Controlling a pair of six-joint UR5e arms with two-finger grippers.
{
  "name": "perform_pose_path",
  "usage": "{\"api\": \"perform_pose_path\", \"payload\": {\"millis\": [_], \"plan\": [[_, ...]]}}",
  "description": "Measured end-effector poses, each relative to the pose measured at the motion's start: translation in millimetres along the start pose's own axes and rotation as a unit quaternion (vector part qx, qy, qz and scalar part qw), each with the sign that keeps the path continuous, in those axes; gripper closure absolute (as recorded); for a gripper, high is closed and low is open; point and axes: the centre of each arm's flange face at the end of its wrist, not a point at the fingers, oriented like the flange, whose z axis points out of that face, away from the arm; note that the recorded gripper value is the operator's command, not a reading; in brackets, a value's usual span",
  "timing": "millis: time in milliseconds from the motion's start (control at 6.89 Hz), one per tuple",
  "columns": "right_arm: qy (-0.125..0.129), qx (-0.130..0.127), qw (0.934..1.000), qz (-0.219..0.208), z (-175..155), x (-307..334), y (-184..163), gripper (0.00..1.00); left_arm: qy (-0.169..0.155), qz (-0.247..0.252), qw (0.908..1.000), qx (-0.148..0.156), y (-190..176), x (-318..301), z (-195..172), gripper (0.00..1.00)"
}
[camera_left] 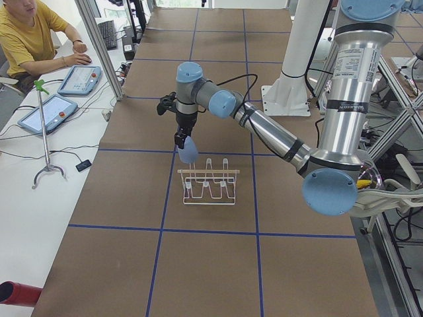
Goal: Hang cup on cup holder
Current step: 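Lower the held cup with the left gripper down onto the white wire rack, then hang the cup on the rack's holder and open the left gripper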
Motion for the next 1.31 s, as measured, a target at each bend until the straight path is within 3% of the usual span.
{"api": "perform_pose_path", "payload": {"millis": [1306], "plan": [[0.000, 0.000, 1.0000, 0.002, 0, 0, 1, 0.00, 0.005, -0.027, 0.9996, 0.003, 15, -22, 31, 1.00]]}}
